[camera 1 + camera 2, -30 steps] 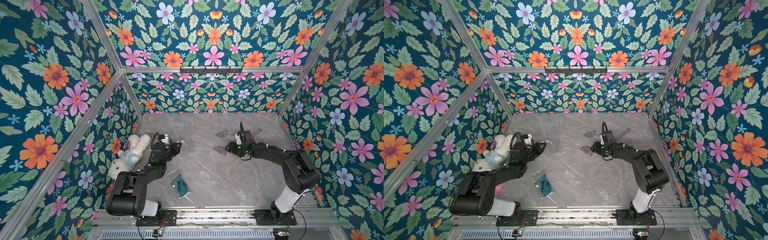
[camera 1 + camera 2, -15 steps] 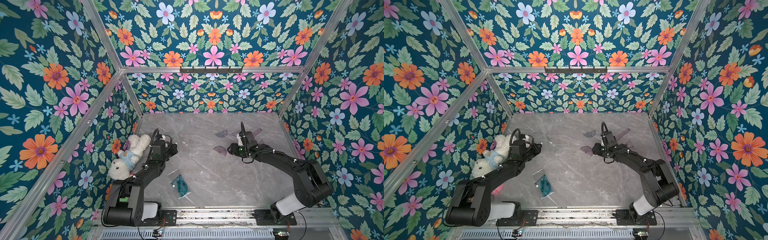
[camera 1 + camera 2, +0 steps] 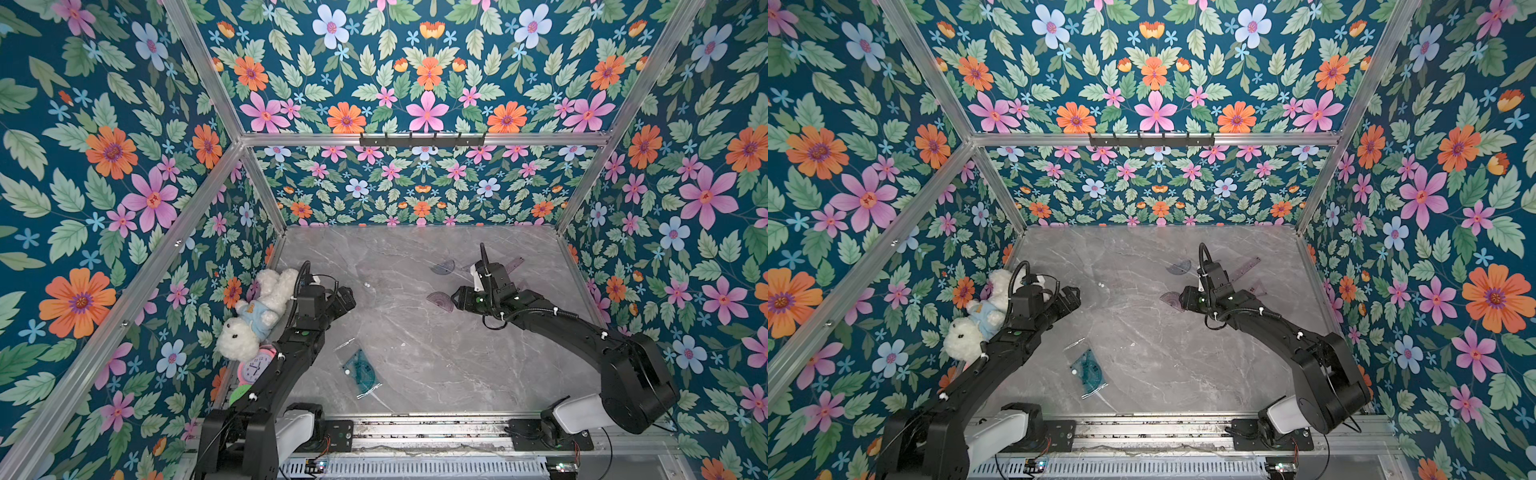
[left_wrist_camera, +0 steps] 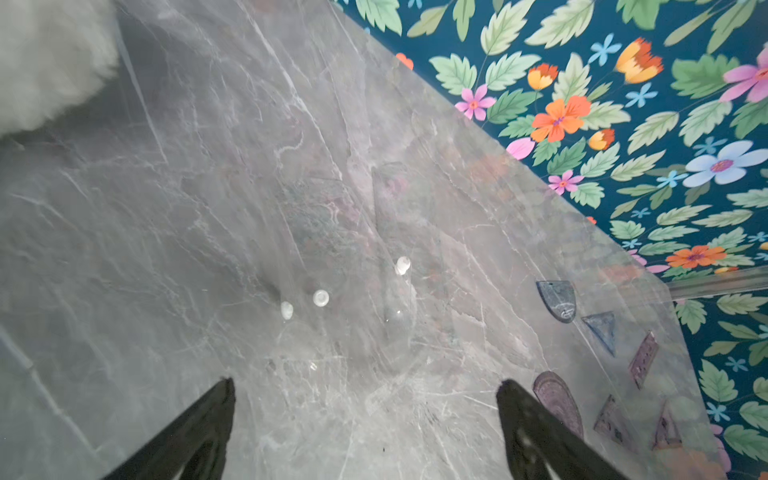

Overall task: Open the ruler set and take out the ruler
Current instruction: Place the ruler set bag at the center of the board, then pick up the ruler set bag from the center of the board.

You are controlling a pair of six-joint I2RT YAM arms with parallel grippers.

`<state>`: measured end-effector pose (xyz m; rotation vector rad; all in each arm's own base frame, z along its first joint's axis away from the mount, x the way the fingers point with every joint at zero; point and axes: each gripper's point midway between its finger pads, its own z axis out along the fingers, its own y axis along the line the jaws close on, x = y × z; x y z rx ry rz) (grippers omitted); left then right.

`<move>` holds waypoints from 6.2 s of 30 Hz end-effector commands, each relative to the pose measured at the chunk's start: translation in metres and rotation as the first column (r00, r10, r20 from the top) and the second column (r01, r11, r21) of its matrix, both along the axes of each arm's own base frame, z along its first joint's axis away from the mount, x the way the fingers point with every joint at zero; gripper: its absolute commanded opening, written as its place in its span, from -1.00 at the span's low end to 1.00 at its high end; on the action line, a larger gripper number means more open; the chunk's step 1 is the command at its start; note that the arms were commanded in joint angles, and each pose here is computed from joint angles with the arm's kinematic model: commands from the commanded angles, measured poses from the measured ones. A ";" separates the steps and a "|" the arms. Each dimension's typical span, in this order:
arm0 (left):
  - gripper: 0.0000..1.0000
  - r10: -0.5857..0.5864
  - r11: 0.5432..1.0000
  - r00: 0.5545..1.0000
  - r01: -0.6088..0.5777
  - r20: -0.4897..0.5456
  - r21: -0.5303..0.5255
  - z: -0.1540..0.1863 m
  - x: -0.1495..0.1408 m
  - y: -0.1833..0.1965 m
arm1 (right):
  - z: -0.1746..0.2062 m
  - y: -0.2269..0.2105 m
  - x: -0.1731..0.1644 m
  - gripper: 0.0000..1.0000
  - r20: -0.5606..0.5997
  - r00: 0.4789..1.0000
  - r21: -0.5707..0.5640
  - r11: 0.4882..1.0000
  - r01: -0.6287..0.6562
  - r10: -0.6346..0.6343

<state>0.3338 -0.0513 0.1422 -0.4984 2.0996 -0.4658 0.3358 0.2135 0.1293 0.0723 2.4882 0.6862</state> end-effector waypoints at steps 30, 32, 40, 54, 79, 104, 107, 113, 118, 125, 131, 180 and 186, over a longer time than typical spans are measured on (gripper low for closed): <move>0.69 0.168 0.962 0.843 -0.254 -0.512 -0.102 -0.102 -0.137 0.008 | -0.005 0.079 -0.086 0.27 0.053 0.943 -0.090 0.942 -0.323 0.329; 0.67 0.172 0.964 0.838 -0.252 -0.518 -0.089 -0.104 -0.139 0.007 | -0.006 0.080 -0.085 0.27 0.056 0.942 -0.090 0.941 -0.327 0.332; 0.60 0.141 0.981 0.833 -0.190 -0.534 -0.038 -0.112 -0.136 -0.008 | -0.013 0.083 -0.085 0.27 0.044 0.940 -0.088 0.938 -0.335 0.340; 0.13 0.083 0.987 0.837 -0.145 -0.541 -0.072 -0.127 -0.129 -0.026 | -0.013 0.077 -0.083 0.25 0.049 0.949 -0.101 0.947 -0.304 0.310; -0.88 0.004 0.988 0.839 -0.086 -0.544 -0.126 -0.141 -0.125 -0.054 | -0.022 0.078 -0.081 0.24 0.021 0.959 -0.095 0.956 -0.278 0.281; 0.26 -0.037 0.996 0.881 0.069 -0.471 0.050 -0.085 -0.123 -0.036 | -0.034 0.102 -0.087 0.30 -0.042 0.943 0.002 0.944 -0.329 0.329; 0.34 -0.126 0.986 0.840 0.165 -0.528 0.028 -0.094 -0.138 -0.044 | -0.034 0.104 -0.087 0.34 -0.044 0.941 0.004 0.942 -0.336 0.335; 0.38 -0.227 0.957 0.753 0.292 -0.618 0.003 -0.111 -0.163 -0.068 | -0.032 0.103 -0.088 0.38 -0.044 0.940 0.005 0.941 -0.339 0.339; 0.40 -0.275 0.945 0.737 0.326 -0.617 -0.033 -0.116 -0.168 -0.082 | -0.028 0.099 -0.090 0.38 -0.030 0.941 0.005 0.942 -0.336 0.336; 0.39 -0.287 0.934 0.694 0.355 -0.660 -0.033 -0.132 -0.176 -0.083 | -0.026 0.098 -0.093 0.38 -0.023 0.939 0.010 0.939 -0.343 0.343; 0.21 -0.307 0.942 0.702 0.318 -0.642 -0.102 -0.137 -0.176 -0.092 | -0.029 0.101 -0.094 0.37 -0.030 0.938 0.033 0.938 -0.345 0.346; -0.06 -0.352 0.929 0.825 0.249 -0.442 -0.275 -0.124 -0.177 -0.133 | -0.102 0.166 -0.161 0.28 -0.274 0.886 0.551 0.816 -0.175 0.375; -0.07 -0.379 0.920 0.816 0.282 -0.437 -0.273 -0.124 -0.174 -0.144 | -0.097 0.170 -0.162 0.22 -0.245 0.883 0.578 0.792 -0.197 0.399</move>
